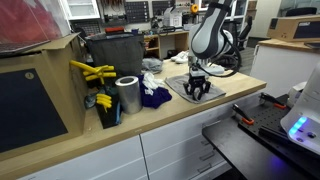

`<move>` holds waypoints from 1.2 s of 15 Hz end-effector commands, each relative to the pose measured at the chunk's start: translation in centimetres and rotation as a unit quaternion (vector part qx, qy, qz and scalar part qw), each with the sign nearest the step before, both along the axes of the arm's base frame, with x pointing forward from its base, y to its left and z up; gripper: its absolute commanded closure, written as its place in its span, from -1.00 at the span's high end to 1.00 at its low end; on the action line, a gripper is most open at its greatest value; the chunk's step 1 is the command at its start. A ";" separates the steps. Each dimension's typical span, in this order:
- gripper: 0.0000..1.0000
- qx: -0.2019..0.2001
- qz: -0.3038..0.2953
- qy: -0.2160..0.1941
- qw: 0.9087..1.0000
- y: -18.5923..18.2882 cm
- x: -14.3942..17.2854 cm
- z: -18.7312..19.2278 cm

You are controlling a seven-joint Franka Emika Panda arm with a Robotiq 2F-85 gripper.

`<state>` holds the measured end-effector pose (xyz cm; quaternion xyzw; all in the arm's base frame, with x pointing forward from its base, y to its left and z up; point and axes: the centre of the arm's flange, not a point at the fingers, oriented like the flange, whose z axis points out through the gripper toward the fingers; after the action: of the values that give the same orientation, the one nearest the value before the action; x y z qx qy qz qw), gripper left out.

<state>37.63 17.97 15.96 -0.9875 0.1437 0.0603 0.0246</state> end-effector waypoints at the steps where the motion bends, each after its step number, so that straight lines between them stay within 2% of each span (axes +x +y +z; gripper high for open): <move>1: 0.27 0.017 -0.011 -0.013 1.000 -1.2 1.9 3.5; 4: 0.71 0.034 -0.022 -0.042 0.998 -2.2 3.7 6.8; 6: 1.00 0.030 -0.031 -0.061 0.997 -3.2 5.0 8.7; 12: 1.00 -0.035 -0.057 -0.096 0.993 -9.6 8.0 11.6; 15: 1.00 -0.072 -0.085 -0.109 0.988 -13.7 9.7 11.9; 18: 1.00 -0.089 -0.130 -0.105 0.982 -17.4 10.9 11.8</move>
<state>46.97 2.52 27.53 -0.9693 0.2351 -0.0681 -0.0232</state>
